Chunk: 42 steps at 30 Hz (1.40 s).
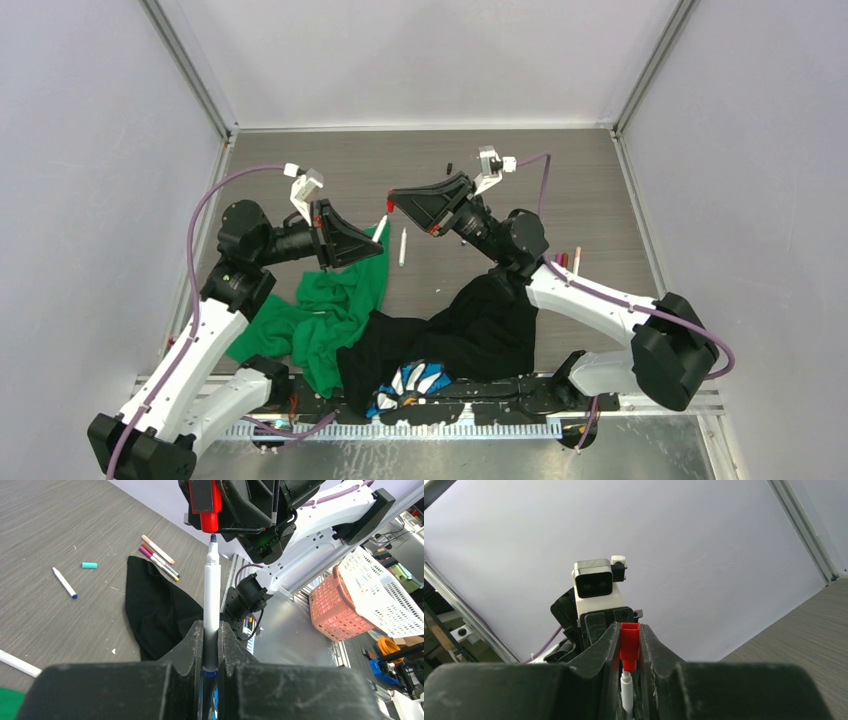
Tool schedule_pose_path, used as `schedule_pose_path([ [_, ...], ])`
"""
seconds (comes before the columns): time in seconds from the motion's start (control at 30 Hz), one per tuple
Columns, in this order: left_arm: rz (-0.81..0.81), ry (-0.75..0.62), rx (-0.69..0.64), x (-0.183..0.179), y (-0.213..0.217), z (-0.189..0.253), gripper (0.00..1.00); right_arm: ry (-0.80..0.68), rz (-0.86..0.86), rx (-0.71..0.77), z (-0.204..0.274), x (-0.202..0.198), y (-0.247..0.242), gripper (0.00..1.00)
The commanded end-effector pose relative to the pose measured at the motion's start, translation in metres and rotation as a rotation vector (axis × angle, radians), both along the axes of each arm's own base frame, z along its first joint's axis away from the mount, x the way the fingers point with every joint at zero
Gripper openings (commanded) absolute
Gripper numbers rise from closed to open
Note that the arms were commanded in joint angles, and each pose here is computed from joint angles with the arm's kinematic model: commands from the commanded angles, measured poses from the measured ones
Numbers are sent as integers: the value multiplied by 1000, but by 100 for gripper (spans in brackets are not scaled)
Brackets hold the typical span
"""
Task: Insert the pens into the pen caps
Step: Insert the pen cap onto the pen.
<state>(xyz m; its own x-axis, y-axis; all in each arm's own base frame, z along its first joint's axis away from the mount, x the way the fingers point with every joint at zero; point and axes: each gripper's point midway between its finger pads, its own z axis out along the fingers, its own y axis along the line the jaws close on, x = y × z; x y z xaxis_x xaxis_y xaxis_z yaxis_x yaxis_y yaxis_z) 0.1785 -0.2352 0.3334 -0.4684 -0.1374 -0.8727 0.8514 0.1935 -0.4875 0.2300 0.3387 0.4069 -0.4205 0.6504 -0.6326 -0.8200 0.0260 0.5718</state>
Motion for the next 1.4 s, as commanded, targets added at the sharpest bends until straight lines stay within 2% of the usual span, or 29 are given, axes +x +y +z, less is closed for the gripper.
schedule_pose_path([
  [0.0, 4, -61, -11, -4, 1, 11, 0, -77, 13, 45, 26, -9, -1, 1],
  [0.57, 12, -63, -11, -3, 2, 12, 0, -83, 21, 52, 30, -12, 2, 1],
  [1.37, 135, -93, -30, 12, 10, 21, 0, -25, 40, 11, 2, -21, 15, 1],
])
